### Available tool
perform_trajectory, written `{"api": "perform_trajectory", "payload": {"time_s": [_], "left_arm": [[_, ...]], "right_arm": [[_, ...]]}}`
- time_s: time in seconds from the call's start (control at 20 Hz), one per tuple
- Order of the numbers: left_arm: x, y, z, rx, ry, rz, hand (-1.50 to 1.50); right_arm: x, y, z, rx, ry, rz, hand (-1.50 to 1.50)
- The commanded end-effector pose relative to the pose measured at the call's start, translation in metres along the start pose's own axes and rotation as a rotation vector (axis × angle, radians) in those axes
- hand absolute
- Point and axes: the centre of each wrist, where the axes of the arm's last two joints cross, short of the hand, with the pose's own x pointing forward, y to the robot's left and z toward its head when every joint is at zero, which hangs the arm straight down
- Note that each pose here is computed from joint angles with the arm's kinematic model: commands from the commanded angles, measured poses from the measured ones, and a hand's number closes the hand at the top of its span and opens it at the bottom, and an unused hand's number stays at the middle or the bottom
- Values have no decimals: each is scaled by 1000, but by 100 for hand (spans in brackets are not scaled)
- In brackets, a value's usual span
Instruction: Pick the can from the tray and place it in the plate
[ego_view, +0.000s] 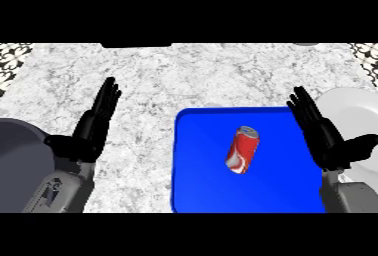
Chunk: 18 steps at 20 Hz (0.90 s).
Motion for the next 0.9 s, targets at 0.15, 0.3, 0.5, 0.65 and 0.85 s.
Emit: {"api": "perform_trajectory", "payload": {"time_s": [0.15, 0.3, 0.5, 0.65, 0.85], "left_arm": [[24, 6, -7, -113, -114, -117, 0], [31, 3, 7, -190, -119, -81, 0], [43, -5, 18, -284, -134, -84, 0], [55, 2, 18, -313, -137, -117, 0], [63, -2, 21, -345, -131, -114, 0]], "right_arm": [[-106, 14, 54, -72, 733, -454, -150], [-109, -1, 63, 90, 936, -209, -150], [-86, -19, 44, 229, 996, -74, -150], [-63, -28, 21, 346, 1036, 116, -150], [-43, -33, -6, 429, 1129, 170, -150]]}}
